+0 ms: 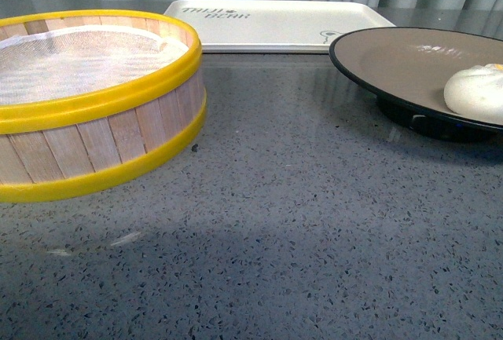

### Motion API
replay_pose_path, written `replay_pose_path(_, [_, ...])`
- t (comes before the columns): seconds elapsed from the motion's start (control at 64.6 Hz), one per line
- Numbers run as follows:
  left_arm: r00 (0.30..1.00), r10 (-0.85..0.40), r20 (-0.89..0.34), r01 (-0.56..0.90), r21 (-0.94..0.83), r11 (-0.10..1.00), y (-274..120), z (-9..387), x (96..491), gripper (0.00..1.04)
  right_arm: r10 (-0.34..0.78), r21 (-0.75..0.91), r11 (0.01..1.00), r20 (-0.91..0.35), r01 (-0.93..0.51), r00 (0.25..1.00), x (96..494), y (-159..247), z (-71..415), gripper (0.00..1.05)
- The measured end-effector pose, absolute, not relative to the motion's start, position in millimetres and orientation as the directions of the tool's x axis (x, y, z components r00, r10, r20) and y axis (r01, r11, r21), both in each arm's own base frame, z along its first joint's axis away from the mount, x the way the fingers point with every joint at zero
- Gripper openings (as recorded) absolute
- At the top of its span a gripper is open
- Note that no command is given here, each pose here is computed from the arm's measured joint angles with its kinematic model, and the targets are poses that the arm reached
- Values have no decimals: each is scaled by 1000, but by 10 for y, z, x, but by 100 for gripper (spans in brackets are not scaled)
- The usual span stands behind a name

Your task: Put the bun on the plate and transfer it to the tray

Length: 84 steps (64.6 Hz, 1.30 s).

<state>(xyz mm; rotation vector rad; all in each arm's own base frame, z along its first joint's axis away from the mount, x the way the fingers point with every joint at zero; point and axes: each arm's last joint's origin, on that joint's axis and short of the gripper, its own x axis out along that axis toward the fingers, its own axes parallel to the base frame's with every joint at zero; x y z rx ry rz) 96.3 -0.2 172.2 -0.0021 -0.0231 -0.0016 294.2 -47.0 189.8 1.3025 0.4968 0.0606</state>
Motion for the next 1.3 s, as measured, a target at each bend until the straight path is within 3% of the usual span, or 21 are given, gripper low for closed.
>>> replay_pose_path(0.093, [1000,-2,23,2,-2,1000,-2,1722,963,98,323,932,281,-315,228,892,3011,-494,1899,61])
replay_pose_path(0.418, [1000,-2,23,2,-2,1000,-2,1722,963,98,330,931,292,-311,217,891,3038,-507,1894,3])
replay_pose_path(0.976, [1000,-2,23,2,-2,1000,-2,1722,963,98,385,938,311,-271,152,882,3024,-313,1945,2])
replay_pose_path(1.301, [1000,-2,23,2,-2,1000,-2,1722,963,98,374,941,337,-140,7,917,2960,-314,2351,2])
